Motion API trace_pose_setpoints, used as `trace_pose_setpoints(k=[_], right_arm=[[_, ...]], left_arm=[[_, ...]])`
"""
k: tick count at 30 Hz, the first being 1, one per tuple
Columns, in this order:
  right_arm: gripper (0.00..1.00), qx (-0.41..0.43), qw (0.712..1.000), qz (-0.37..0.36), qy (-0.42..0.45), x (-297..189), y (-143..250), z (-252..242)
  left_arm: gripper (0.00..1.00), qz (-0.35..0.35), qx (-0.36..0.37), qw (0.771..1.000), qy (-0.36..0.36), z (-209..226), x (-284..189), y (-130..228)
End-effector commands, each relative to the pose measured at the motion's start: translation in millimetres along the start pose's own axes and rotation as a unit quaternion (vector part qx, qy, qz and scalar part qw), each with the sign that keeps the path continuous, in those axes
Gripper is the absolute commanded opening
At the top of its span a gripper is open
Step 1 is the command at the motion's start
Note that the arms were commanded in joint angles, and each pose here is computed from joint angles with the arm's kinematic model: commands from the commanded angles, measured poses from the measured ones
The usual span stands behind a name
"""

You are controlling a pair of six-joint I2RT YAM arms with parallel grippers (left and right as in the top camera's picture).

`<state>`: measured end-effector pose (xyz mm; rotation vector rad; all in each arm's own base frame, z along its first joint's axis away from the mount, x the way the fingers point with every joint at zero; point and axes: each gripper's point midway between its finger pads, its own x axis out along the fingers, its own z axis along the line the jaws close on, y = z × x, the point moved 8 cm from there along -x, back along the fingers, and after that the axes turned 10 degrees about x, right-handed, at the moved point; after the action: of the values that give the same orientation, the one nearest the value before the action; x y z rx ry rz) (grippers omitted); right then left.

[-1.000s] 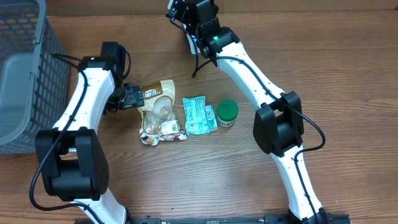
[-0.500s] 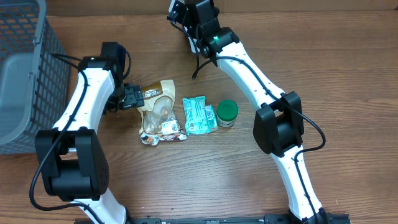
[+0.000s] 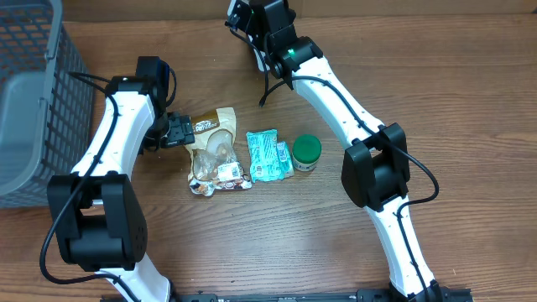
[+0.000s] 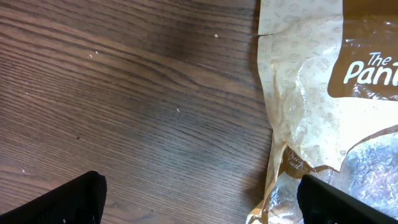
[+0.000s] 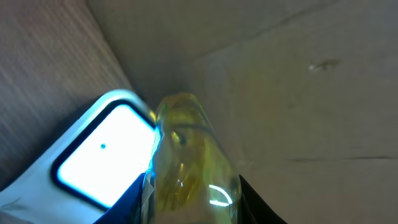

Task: Scan the item barcode
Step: 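Hold the yellow bottle in front of the white scanner, then carry the bottle to the right and set it on the table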

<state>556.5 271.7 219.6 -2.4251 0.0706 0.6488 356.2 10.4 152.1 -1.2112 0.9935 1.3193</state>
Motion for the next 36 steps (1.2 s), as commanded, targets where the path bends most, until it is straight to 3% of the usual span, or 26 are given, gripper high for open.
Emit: trace_pose_setpoints(k=[1,16,20,26,31,36], right_arm=[[0.16,0.015,0.999,-0.015,0.035,-4.9,-8.1,-14.2],[0.16,0.062,0.995,-0.032,0.069,-1.9,-5.7,-34.7],[0.17,0.141,0.981,-0.047,0.127,-28.8,-20.3,-67.0],[0.18,0.227,0.962,-0.073,0.133,-96.5,-39.9,-114.5],[0.18,0.317,0.94,-0.036,0.12,-130.8,-20.4,-140.5],[0.18,0.385,0.916,0.054,0.101,-142.1,20.8,-146.1]], left_arm=[[1.0,-0.004,0.007,1.0,-0.005,1.6,-1.1,-3.7],[1.0,-0.004,0.007,1.0,-0.004,1.6,-1.1,-3.7],[1.0,-0.004,0.007,1.0,-0.004,1.6,-1.1,-3.7],[0.99,-0.005,0.007,1.0,-0.004,1.6,-1.2,-3.8],[1.0,-0.004,0.007,1.0,-0.004,1.6,-1.1,-3.7],[1.0,-0.004,0.007,1.0,-0.004,1.6,-1.1,-3.7]])
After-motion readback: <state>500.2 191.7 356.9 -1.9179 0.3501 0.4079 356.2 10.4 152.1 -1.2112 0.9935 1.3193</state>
